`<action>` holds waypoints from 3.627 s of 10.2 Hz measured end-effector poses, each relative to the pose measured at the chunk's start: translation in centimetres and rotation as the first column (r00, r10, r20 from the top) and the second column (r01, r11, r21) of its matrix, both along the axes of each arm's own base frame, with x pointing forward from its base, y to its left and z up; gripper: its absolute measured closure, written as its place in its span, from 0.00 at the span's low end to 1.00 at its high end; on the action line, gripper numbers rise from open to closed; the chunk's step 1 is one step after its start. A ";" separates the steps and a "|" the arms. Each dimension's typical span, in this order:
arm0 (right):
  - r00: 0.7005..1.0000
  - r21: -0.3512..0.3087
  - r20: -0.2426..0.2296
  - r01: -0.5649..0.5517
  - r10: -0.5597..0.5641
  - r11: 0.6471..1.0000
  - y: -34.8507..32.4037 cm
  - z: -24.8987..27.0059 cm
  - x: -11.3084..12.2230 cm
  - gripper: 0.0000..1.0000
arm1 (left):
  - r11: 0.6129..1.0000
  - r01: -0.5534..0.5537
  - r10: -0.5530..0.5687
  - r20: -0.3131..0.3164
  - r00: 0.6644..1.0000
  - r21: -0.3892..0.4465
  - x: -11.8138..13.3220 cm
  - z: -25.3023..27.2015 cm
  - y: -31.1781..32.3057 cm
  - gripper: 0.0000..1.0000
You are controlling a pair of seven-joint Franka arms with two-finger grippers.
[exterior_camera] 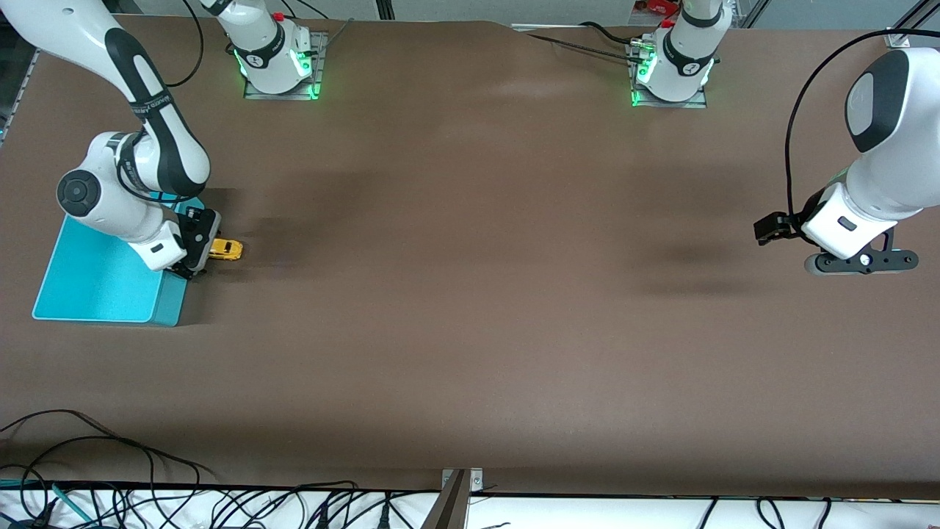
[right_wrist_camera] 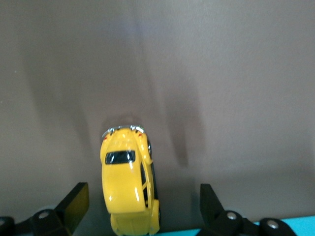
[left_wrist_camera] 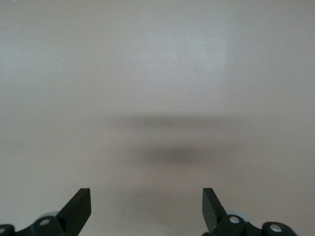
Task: Wind up and store yellow beetle car
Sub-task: 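Grasp the yellow car with the right gripper and lift it, then lower the held car into the blue box with the right gripper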
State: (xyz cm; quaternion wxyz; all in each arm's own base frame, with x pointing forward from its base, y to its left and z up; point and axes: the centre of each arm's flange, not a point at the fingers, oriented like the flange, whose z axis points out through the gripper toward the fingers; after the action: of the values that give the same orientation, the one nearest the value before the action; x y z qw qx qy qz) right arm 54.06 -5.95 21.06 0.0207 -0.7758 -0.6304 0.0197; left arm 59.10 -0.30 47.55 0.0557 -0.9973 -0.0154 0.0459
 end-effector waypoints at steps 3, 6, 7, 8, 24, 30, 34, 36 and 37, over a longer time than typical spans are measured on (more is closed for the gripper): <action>1.000 0.003 0.004 -0.008 0.008 1.000 0.1 -0.8 0.0 0.00 | 1.000 0.001 -0.001 0.000 1.000 0.000 0.0 0.0 0.0 0.00; 1.000 0.007 0.012 -0.013 0.013 1.000 0.0 -1.7 0.1 0.00 | 1.000 0.001 -0.001 0.000 1.000 0.000 0.0 0.0 0.0 0.00; 1.000 0.008 0.018 -0.013 0.013 1.000 0.0 -2.0 0.1 0.00 | 1.000 0.002 -0.002 0.000 1.000 0.000 0.0 0.0 -0.1 0.00; 1.000 0.009 0.020 -0.014 0.014 1.000 0.0 -2.2 0.1 0.01 | 1.000 0.003 -0.003 0.000 1.000 0.000 0.0 0.0 -0.1 0.00; 0.999 0.018 -0.004 -0.042 0.042 0.999 1.7 6.6 0.8 0.52 | 0.991 0.071 -0.068 0.028 0.997 -0.116 -1.2 3.1 1.0 0.00; 0.993 0.020 -0.056 -0.103 0.104 0.994 0.8 12.9 0.6 0.52 | 0.988 0.097 -0.096 0.013 0.995 -0.119 -1.4 2.8 1.0 0.00; 0.969 0.064 -0.074 -0.231 0.235 0.971 -7.7 13.3 -1.5 0.52 | 0.988 0.097 -0.096 0.011 0.995 -0.119 -1.4 2.7 1.1 0.00; 0.957 0.088 -0.076 -0.271 0.278 0.958 -11.8 12.8 -2.9 0.52 | 0.988 0.097 -0.097 0.010 0.995 -0.120 -1.4 2.7 1.1 0.00; 0.952 0.102 -0.085 -0.285 0.293 0.953 -13.7 12.1 -3.8 0.52 | 0.988 0.097 -0.097 0.010 0.995 -0.120 -1.4 2.6 1.1 0.00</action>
State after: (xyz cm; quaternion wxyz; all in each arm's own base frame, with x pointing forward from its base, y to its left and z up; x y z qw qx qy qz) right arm 50.24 -19.67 33.11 0.0831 -0.6715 -0.7356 0.0331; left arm 57.67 0.80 50.20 -0.0022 -0.9985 0.0358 0.0419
